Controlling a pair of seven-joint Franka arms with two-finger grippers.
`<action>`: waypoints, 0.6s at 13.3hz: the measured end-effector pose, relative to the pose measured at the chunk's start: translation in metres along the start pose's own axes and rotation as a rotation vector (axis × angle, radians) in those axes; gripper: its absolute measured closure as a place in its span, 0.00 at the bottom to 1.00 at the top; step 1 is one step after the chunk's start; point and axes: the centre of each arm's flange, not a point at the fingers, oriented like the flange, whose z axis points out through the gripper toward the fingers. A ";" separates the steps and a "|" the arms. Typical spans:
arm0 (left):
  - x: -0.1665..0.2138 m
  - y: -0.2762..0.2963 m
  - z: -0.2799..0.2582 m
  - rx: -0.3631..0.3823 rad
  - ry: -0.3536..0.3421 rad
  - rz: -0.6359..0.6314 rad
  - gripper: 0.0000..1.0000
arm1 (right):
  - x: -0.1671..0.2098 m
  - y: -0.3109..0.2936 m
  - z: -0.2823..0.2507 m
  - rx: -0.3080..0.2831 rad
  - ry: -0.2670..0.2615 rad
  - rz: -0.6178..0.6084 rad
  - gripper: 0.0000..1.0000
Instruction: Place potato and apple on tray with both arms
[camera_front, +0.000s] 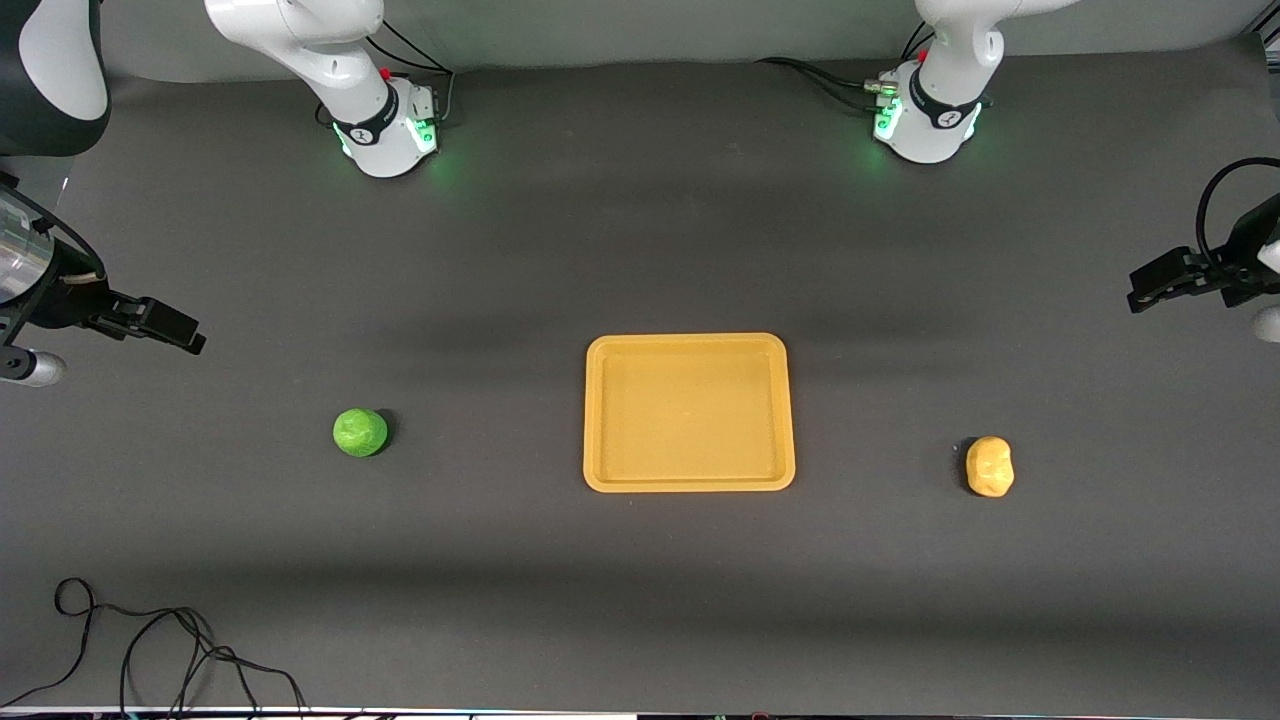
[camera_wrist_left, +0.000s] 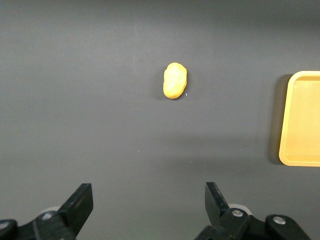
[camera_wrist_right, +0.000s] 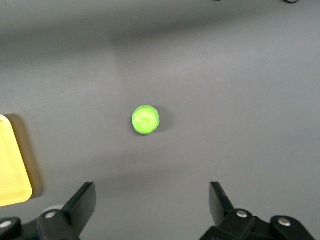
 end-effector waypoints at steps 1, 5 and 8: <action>0.000 0.000 0.000 0.000 0.000 0.000 0.00 | 0.000 0.000 0.000 0.002 0.000 0.000 0.00; 0.001 0.000 0.004 0.000 0.010 0.000 0.00 | -0.001 -0.003 -0.001 0.014 -0.001 -0.004 0.00; 0.010 0.000 0.012 -0.001 0.050 0.001 0.00 | -0.001 -0.003 -0.001 0.015 -0.001 -0.008 0.00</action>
